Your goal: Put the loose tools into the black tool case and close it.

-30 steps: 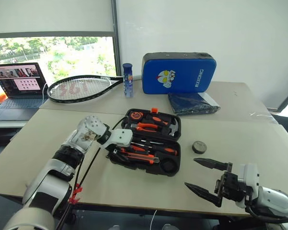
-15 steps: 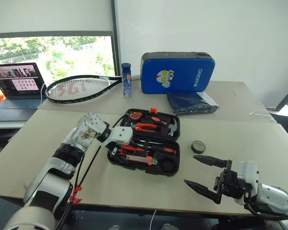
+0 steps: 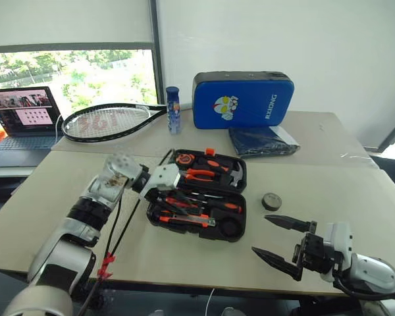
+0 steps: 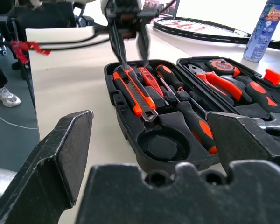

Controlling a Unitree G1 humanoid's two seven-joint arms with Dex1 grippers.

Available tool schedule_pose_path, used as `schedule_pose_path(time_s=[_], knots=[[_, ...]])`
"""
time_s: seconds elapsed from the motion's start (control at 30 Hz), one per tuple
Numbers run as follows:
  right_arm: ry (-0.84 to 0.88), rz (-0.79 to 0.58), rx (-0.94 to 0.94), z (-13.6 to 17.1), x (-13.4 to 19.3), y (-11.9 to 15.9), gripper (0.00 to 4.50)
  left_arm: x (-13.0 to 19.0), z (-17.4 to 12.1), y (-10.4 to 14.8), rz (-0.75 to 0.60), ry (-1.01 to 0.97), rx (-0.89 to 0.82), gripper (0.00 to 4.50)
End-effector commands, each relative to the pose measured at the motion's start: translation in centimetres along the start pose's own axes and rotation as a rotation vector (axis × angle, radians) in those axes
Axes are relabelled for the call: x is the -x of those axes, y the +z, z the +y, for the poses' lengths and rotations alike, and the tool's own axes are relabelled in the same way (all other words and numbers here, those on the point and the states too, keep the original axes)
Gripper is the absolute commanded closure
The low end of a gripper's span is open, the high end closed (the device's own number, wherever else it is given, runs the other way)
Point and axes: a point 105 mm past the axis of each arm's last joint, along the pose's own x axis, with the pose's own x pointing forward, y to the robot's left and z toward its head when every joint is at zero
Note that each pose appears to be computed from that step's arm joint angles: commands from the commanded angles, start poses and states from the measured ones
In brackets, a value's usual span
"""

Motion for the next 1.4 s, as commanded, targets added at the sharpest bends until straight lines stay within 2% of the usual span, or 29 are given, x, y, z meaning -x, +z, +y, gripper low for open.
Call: schedule_pose_path(time_s=[0.03, 0.23, 0.4, 0.63, 0.8, 0.93, 1.27, 1.4], knots=[[-0.002, -0.021, 0.030, 0.0, -0.1, 0.7, 0.00, -0.3, 0.3, 0.2, 0.008, 0.040, -0.040, 4.42], [0.001, -0.021, 0.031, 0.1, -0.1, 0.7, 0.00, -1.2, 0.9, -1.7, 0.077, 0.100, -0.028, 4.42], [0.004, -0.023, 0.028, 0.2, -0.2, 0.7, 0.00, -1.4, 0.0, -3.1, 0.130, 0.061, 0.011, 4.42], [0.000, -0.024, 0.026, 0.3, -0.2, 0.7, 0.00, -1.0, -0.8, -5.8, 0.229, 0.073, 0.150, 4.42], [-0.004, -0.029, 0.023, 0.4, -0.3, 0.6, 0.00, -1.3, -0.4, -6.5, 0.230, 0.125, 0.218, 4.42], [-0.006, -0.035, 0.020, 0.4, -0.5, 0.6, 0.00, -1.7, -0.6, -6.2, 0.197, 0.133, 0.251, 4.42], [-0.007, -0.032, 0.013, 0.4, -0.4, 0.4, 0.00, -0.5, 1.0, -1.0, -0.082, 0.198, 0.018, 4.42], [-0.006, -0.032, 0.010, 0.5, -0.4, 0.4, 0.00, -0.6, 1.6, -1.2, -0.083, 0.235, 0.008, 4.42]])
